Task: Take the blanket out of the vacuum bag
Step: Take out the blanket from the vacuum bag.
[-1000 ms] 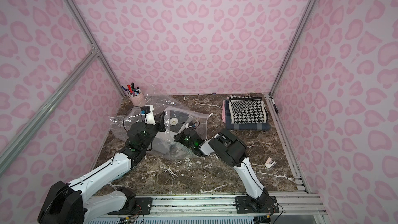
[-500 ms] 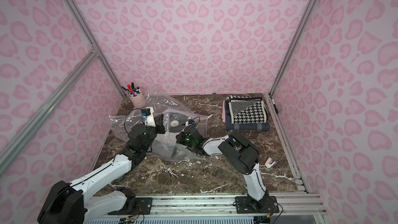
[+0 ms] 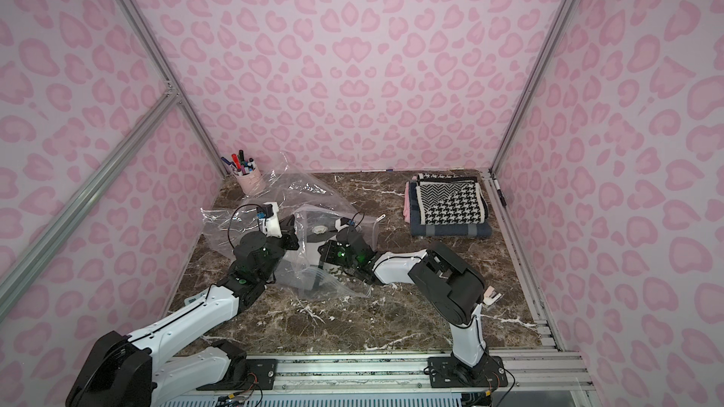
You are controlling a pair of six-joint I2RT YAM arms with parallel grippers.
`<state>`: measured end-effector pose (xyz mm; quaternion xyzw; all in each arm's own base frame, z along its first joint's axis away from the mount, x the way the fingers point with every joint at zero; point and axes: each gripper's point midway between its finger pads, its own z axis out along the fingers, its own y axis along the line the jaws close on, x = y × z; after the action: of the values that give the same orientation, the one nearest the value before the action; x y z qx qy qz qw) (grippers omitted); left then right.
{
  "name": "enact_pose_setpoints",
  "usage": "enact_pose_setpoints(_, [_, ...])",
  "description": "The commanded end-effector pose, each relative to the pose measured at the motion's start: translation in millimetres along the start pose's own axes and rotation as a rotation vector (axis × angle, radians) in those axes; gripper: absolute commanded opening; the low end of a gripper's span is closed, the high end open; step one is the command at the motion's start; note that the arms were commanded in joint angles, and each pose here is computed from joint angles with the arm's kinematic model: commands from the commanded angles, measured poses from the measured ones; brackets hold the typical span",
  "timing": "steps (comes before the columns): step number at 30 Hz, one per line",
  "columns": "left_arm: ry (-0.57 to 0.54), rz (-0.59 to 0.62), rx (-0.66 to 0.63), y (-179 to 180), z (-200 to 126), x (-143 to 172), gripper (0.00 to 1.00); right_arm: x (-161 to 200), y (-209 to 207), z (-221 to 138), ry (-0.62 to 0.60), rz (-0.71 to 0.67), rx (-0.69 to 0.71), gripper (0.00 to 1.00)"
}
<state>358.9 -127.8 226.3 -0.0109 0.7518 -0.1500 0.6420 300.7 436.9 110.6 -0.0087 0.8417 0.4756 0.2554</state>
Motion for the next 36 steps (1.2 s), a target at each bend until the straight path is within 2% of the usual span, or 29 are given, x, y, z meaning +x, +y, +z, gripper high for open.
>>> enact_pose_setpoints(1, [-0.005,0.003,-0.014,2.6,-0.4,-1.6,0.04,-8.7,26.2,-8.0,-0.023,-0.043,-0.055,0.0])
enact_pose_setpoints(17, [0.017,0.021,-0.045,7.4,3.2,3.4,0.04,-27.2,66.8,-47.8,-0.076,-0.107,-0.081,0.0])
enact_pose_setpoints(25, [0.034,0.026,-0.08,14.7,5.7,10.3,0.04,-38.5,68.7,-69.4,-0.113,-0.096,-0.081,0.0])
enact_pose_setpoints(36, [0.049,0.014,-0.103,21.1,10.2,14.3,0.04,-64.7,89.7,-118.3,-0.187,-0.106,-0.107,0.0])
